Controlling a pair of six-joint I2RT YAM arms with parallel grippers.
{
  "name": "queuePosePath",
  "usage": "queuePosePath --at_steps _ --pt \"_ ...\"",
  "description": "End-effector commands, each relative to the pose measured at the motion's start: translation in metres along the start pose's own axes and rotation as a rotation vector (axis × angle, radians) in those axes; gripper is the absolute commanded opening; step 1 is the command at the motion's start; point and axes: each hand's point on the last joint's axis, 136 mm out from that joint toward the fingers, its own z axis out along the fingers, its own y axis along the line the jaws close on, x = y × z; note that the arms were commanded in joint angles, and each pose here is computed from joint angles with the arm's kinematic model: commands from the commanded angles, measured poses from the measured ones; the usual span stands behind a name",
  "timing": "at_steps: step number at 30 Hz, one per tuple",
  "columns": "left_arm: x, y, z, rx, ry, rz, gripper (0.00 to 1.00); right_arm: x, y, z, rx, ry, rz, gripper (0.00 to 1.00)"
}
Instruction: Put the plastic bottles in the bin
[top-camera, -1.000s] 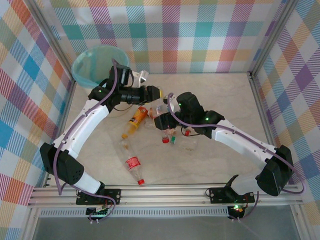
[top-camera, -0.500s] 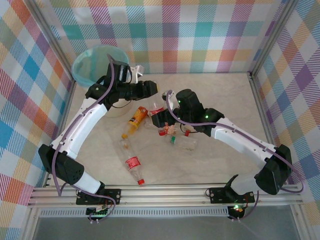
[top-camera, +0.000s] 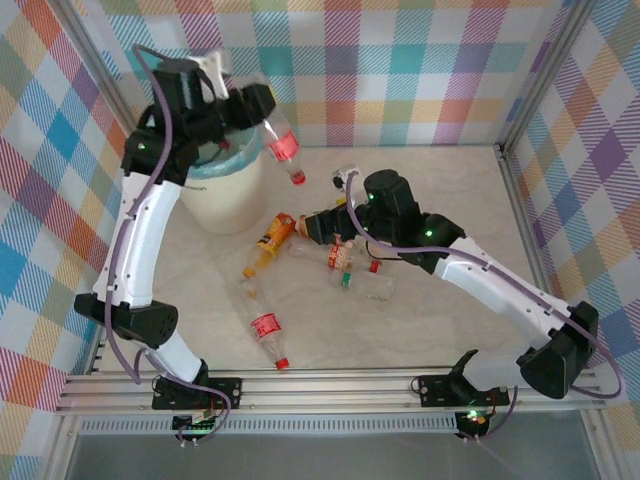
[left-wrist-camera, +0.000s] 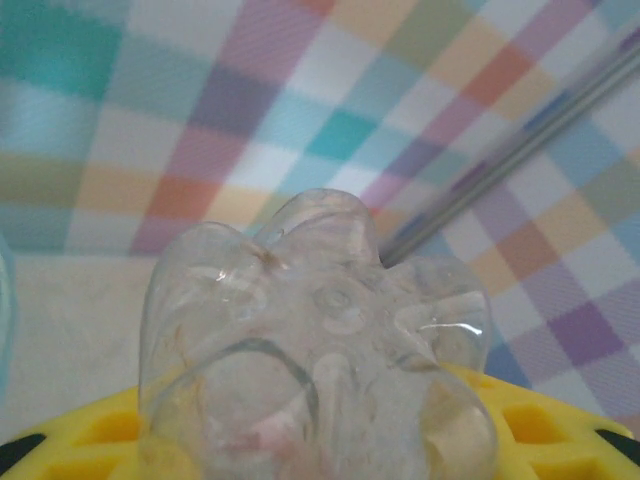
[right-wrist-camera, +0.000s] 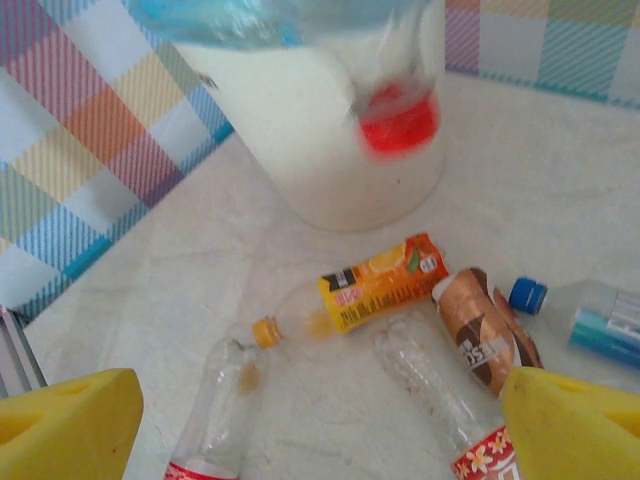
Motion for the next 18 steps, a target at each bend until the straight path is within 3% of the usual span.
queuePosePath --at_steps 1,5,9,13,18 --pt "-0.038 0.02 -0.016 -0.096 -0.099 0.046 0.16 -0.023 0.009 -0.012 -0.016 -0.063 -0.033 0.92" --pt "-0.081 0.058 -0.035 -0.256 -0.246 0.086 0.19 -0.023 0.015 -0.01 -0.043 -0.048 -0.046 0.88" --pt "-0.102 0.099 -0.048 -0.349 -0.306 0.065 0.19 -0.012 0.015 -0.004 -0.052 -0.001 -0.033 0.87" --pt "-0.106 0.142 -0.056 -0.442 -0.317 0.001 0.19 -0.005 0.018 -0.001 -0.078 0.027 -0.009 0.86" --pt "-0.084 0.177 -0.032 -0.476 -0.251 0.005 0.18 -0.001 0.026 0.003 -0.129 0.046 0.03 0.85"
